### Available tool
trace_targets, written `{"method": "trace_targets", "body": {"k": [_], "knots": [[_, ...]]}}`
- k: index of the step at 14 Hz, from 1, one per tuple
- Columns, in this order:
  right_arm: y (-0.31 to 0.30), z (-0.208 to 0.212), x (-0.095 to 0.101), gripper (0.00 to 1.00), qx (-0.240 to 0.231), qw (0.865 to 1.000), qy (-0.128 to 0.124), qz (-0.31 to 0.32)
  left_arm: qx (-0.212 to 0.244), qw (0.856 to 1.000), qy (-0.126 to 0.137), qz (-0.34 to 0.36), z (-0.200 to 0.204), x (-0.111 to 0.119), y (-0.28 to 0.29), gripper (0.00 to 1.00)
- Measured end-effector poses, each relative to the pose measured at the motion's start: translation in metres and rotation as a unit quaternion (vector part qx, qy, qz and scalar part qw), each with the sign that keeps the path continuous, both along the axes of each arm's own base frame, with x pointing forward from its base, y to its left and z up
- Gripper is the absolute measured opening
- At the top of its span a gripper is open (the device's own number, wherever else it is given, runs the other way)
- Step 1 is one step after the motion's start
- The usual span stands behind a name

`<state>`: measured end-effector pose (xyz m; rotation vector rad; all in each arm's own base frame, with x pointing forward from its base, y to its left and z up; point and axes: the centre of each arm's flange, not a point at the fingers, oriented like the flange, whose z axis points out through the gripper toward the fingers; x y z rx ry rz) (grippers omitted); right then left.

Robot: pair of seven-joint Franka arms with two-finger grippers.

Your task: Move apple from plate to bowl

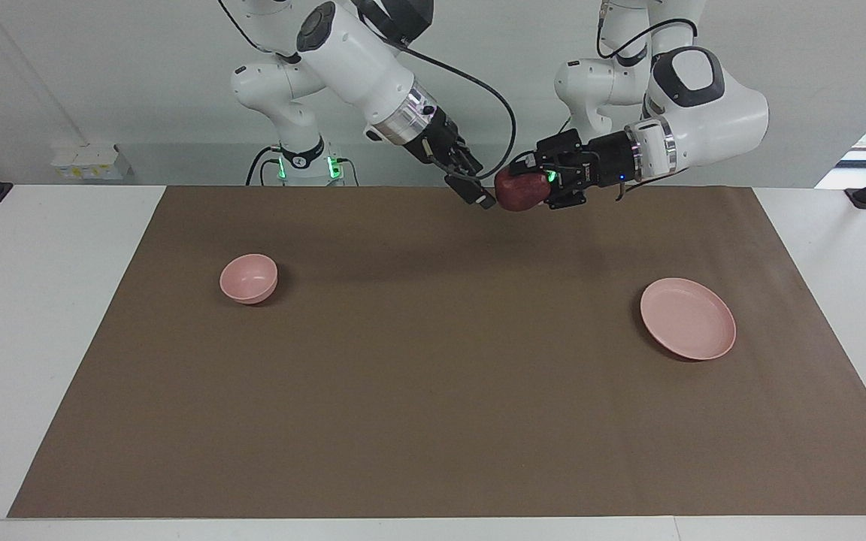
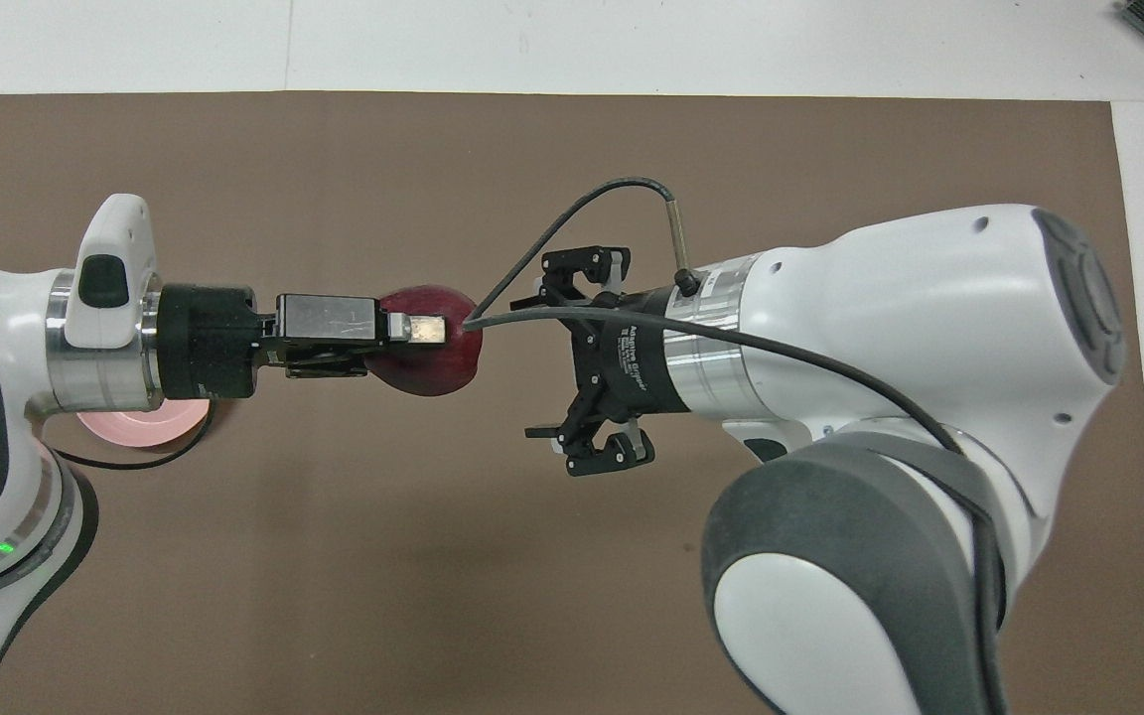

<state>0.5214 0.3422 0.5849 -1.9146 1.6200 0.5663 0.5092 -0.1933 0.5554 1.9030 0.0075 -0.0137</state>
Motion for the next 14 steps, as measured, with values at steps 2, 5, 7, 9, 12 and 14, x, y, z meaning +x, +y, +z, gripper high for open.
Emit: {"method": "trace_targets", "body": {"k": [2, 5, 7, 9, 12, 14], "knots": [[0.002, -0.003, 0.0, 1.0, 0.0, 1.0, 0.003, 0.0, 0.001, 1.0, -0.001, -0.001, 0.0, -0.004, -0.002, 0.72], [0.001, -0.003, 0.002, 1.0, 0.022, 1.0, 0.016, -0.007, 0.002, 1.0, -0.001, -0.004, 0.0, -0.009, -0.005, 0.72], [0.003, -0.001, 0.002, 1.0, 0.042, 0.999, 0.026, -0.015, 0.003, 1.0, 0.001, -0.006, -0.002, -0.013, -0.007, 0.72], [0.004, 0.001, 0.002, 1.0, 0.055, 0.998, 0.028, -0.02, 0.003, 1.0, 0.002, -0.008, -0.003, -0.015, -0.009, 0.72], [0.008, 0.002, 0.0, 1.0, 0.058, 0.998, 0.026, -0.019, 0.003, 1.0, 0.003, -0.009, -0.004, -0.015, -0.009, 0.72], [0.009, 0.005, 0.0, 0.82, 0.061, 0.998, 0.02, -0.022, 0.003, 1.0, 0.001, -0.008, -0.004, -0.015, -0.008, 0.72]]}}
